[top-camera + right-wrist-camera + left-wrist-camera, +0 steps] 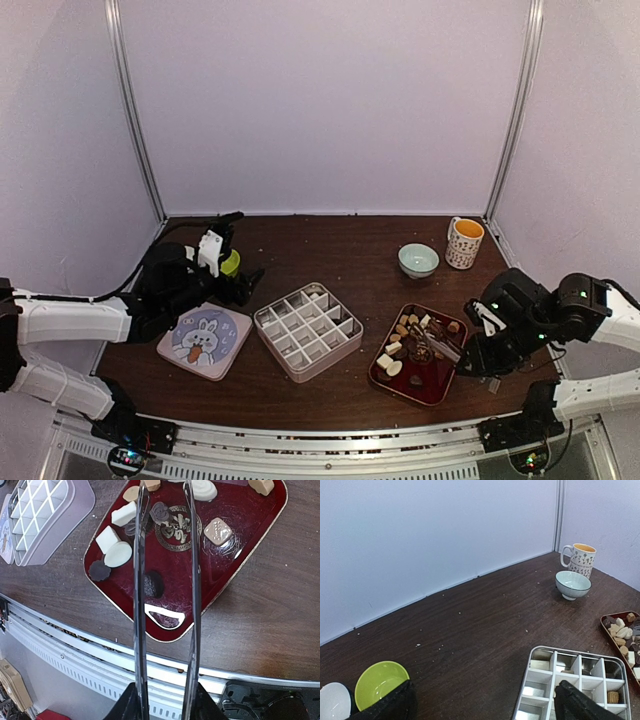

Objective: Pack the chocolate
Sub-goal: Pick up the fake chocolate from the plate.

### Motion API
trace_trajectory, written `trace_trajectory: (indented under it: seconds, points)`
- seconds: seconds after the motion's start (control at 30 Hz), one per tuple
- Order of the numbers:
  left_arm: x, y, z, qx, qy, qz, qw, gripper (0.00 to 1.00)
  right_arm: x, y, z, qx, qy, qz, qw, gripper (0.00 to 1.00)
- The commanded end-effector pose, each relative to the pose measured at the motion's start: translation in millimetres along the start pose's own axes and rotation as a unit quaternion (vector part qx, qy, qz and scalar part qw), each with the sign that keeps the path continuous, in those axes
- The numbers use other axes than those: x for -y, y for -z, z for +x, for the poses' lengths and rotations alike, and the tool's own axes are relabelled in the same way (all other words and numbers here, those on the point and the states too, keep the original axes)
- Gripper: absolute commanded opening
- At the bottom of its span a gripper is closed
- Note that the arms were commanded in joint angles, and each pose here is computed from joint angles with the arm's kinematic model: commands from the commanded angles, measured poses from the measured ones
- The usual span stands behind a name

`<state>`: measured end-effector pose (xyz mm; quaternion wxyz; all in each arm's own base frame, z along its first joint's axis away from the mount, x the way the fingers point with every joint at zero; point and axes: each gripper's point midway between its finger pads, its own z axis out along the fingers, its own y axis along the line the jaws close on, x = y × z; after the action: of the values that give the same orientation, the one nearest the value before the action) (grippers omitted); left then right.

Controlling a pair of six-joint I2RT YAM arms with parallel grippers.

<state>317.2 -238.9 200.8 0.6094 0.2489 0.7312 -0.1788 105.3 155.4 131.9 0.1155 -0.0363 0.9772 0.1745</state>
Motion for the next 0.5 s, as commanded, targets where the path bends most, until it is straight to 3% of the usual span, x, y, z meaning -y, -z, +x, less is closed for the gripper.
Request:
trace_trajectory:
  seconds: [0.0, 0.47]
  points:
    - [3.4, -3.5, -19.1, 0.024, -0.004, 0.007, 1.000, 0.98, -5.5, 2.0, 6.8, -0.019, 0.004, -0.018, 1.000, 0.31]
    - [3.6, -5.7, -17.2, 0.020, -0.005, 0.008, 1.000, 0.98, 5.4, -1.9, 21.1, -0.059, 0.035, 0.011, 0.998, 0.32]
